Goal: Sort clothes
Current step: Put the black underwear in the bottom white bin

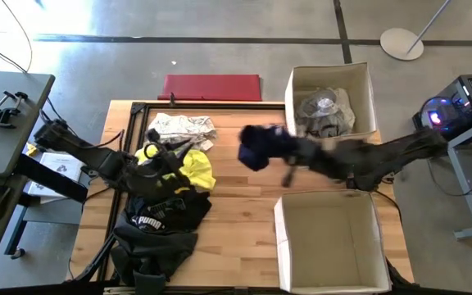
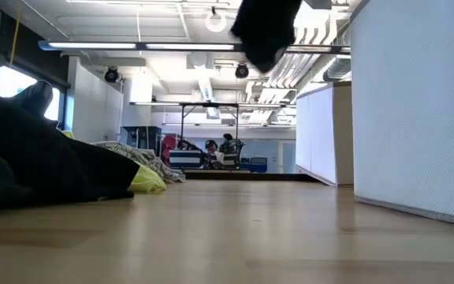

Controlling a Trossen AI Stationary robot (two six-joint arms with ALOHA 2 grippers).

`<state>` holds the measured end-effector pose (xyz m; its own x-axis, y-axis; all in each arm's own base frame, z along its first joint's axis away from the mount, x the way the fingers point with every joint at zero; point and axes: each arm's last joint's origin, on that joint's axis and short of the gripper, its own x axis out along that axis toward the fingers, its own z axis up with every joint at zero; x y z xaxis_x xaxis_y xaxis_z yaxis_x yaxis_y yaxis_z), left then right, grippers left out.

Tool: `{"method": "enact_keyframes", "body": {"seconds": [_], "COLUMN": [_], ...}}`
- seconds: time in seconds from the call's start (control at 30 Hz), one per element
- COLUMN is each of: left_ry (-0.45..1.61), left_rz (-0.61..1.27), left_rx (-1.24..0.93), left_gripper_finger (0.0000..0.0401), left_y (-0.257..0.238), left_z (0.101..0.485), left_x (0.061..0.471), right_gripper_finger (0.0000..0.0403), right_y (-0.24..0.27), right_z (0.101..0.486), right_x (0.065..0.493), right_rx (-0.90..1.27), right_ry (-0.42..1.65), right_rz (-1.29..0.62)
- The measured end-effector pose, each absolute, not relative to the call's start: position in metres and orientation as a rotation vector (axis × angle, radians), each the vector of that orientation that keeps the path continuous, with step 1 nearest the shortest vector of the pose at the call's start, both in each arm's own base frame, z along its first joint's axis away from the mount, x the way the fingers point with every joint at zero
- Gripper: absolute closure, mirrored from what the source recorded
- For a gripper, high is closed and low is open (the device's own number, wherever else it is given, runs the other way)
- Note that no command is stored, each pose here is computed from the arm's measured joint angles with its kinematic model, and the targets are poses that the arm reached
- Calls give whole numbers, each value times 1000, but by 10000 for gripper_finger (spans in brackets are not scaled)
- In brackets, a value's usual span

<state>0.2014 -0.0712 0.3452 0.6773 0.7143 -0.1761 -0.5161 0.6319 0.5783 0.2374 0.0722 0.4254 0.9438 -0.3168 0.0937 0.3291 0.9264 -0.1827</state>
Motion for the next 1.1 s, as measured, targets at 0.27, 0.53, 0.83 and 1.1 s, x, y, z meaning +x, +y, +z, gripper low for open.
{"method": "enact_keyframes", "body": {"seconds": [0.27, 0.53, 0.83, 1.1], "left_ry": [490, 479, 480, 468], "left_rz": [729, 726, 726, 727], "left_rx": [479, 462, 464, 450], "left_gripper_finger": [357, 357, 357, 357], "left_y": [-71, -72, -72, -73], "left_z": [328, 328, 328, 329], "left_x": [187, 186, 187, 188], "right_gripper_finger": [399, 400, 396, 393], "right_y": [82, 96, 157, 192], "right_z": [453, 411, 335, 299], "right_x": [132, 121, 156, 164], "right_rx": [207, 380, 484, 721], "right_ry": [-98, 293, 1015, 1297], "right_rz": [138, 83, 127, -90]}}
